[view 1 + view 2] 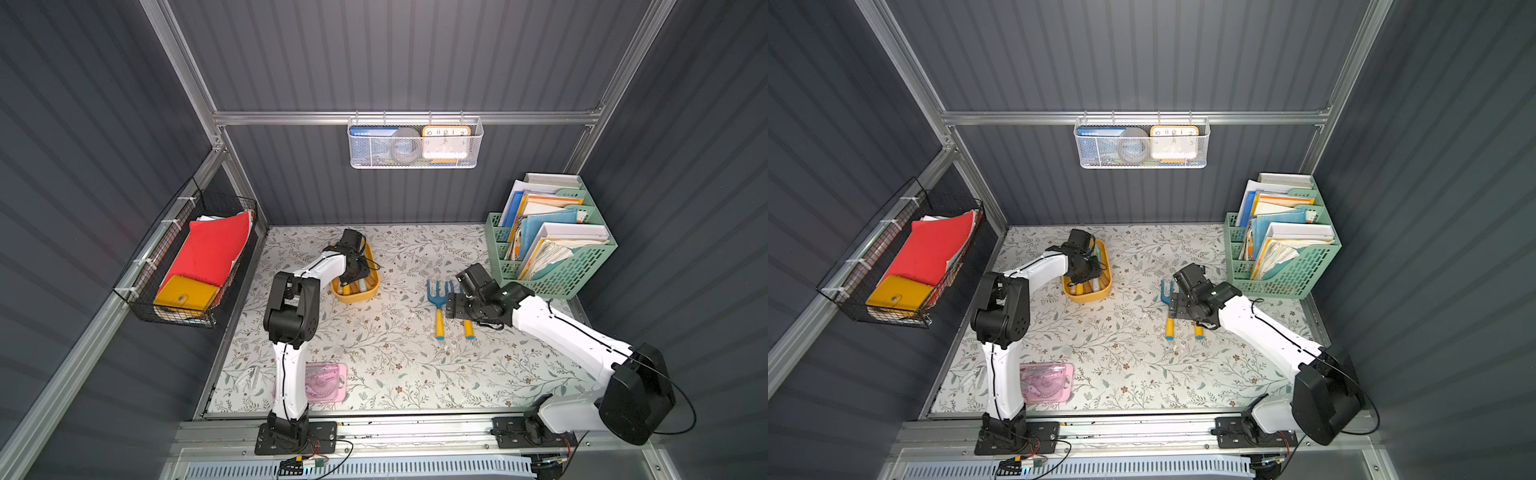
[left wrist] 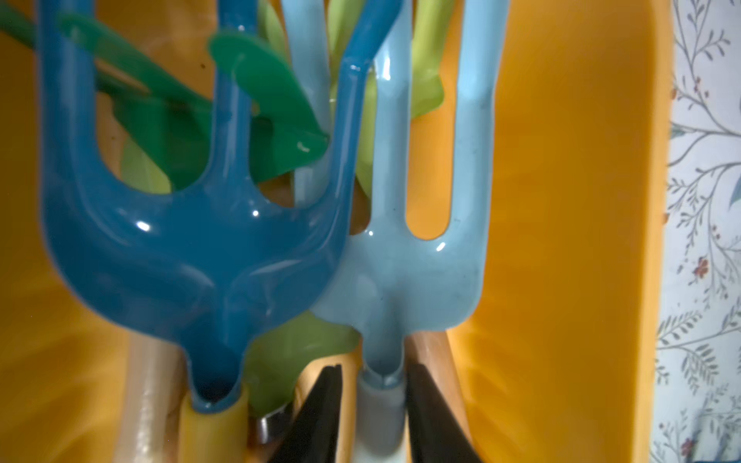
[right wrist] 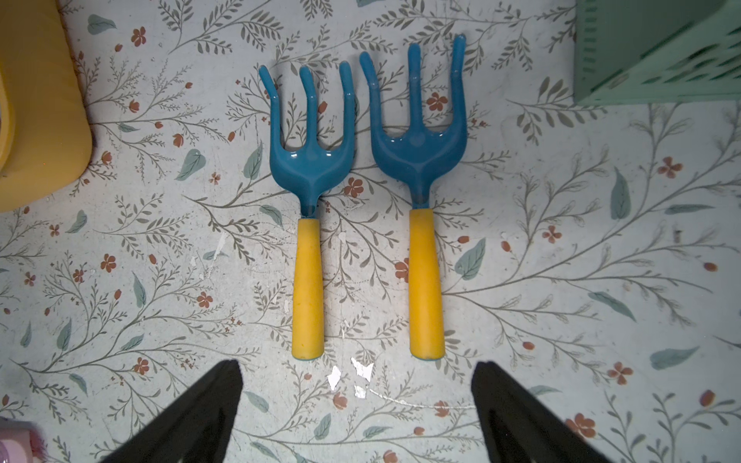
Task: Take the hand rake out of the storage box
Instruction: Place the rake at the center of the board.
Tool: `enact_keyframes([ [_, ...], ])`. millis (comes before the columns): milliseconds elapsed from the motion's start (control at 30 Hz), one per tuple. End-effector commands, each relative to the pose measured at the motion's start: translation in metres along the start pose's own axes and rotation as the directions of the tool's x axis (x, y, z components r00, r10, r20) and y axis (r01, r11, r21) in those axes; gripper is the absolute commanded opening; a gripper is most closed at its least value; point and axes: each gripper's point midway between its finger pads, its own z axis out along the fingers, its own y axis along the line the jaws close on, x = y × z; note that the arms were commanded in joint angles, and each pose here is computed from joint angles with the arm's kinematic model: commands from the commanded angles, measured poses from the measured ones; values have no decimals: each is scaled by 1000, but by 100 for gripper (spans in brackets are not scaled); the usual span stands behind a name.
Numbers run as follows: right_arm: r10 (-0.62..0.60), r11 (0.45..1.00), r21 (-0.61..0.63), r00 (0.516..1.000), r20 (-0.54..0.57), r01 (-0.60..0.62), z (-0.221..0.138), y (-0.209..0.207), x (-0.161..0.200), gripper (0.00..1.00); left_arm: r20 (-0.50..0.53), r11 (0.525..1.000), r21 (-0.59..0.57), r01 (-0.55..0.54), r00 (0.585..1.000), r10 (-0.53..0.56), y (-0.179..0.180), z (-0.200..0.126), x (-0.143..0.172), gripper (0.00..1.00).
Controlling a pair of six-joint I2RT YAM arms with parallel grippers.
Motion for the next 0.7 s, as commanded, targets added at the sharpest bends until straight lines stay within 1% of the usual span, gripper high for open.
enact_keyframes([
  [0, 0, 1000, 3, 1000, -3, 0, 1, 1, 1, 94, -110, 999, -34, 5, 994, -9, 15, 23, 36, 26],
  [133, 4, 1000, 3, 1000, -2, -4, 1, 0, 1, 94, -107, 1000, -31, 5, 994, -8, 14, 20, 36, 19],
  [300, 4, 1000, 2, 1000, -6, -4, 2, 0, 3, 94, -84, 1000, -29, 5, 996, -7, 9, 6, 25, 14],
  [533, 9, 1000, -1, 1000, -7, -9, 1, -1, 4, 94, -13, 1000, 15, -10, 1000, 10, -8, -31, -2, 12],
  [667, 9, 1000, -3, 1000, -6, -9, 0, 0, 4, 94, 15, 998, 52, -21, 1000, 20, -18, -49, -12, 11],
])
